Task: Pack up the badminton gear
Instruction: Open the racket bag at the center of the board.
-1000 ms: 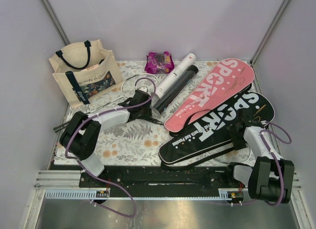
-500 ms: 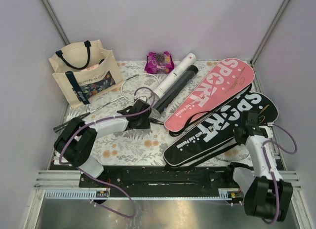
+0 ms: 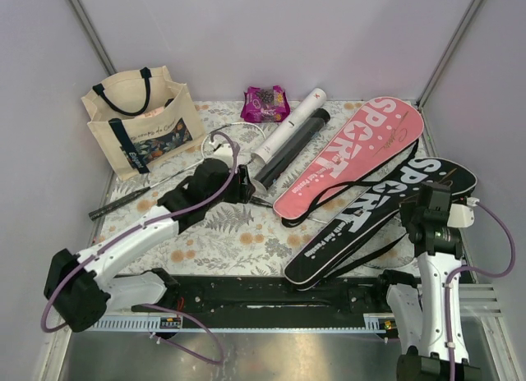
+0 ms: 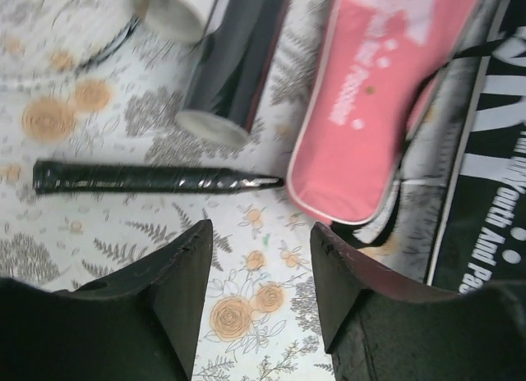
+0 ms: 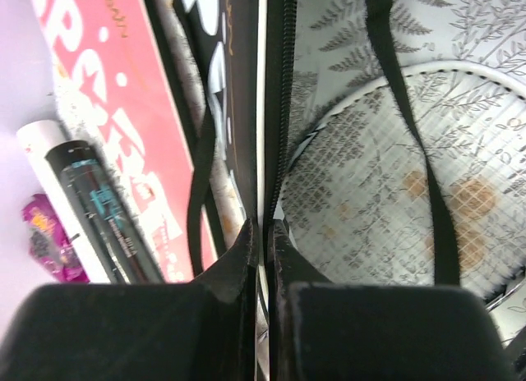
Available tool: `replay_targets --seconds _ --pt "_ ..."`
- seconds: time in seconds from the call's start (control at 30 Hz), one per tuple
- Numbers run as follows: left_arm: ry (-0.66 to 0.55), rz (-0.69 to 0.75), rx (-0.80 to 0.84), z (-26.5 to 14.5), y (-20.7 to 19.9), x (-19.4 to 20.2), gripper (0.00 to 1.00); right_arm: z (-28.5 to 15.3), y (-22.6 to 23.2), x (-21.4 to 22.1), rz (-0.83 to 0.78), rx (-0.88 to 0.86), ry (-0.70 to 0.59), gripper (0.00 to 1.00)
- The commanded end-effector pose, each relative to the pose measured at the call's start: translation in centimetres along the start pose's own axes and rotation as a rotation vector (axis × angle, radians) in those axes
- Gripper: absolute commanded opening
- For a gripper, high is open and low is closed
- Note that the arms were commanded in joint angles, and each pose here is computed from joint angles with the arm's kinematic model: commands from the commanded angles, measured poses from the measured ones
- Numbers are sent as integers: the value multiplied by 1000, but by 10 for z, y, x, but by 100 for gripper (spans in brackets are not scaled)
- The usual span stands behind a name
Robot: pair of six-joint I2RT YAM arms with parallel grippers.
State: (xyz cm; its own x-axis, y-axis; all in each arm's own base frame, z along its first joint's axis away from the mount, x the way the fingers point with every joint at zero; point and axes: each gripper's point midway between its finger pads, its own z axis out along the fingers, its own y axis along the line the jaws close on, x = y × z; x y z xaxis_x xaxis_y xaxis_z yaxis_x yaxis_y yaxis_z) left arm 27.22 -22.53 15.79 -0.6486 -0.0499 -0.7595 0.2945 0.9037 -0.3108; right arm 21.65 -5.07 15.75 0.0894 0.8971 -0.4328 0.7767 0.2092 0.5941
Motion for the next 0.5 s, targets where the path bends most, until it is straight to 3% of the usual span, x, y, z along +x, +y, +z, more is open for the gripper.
replay_targets --seconds 0.0,0.23,0.47 --pt "-154 134 240 -36 -50 -50 54 -29 42 -27 52 -139 -62 0" --pt "-242 350 441 -83 -114 -67 55 -60 79 -41 76 -244 -54 0" --pt "-246 335 424 -94 -123 -83 54 -97 124 -66 110 -367 -80 0"
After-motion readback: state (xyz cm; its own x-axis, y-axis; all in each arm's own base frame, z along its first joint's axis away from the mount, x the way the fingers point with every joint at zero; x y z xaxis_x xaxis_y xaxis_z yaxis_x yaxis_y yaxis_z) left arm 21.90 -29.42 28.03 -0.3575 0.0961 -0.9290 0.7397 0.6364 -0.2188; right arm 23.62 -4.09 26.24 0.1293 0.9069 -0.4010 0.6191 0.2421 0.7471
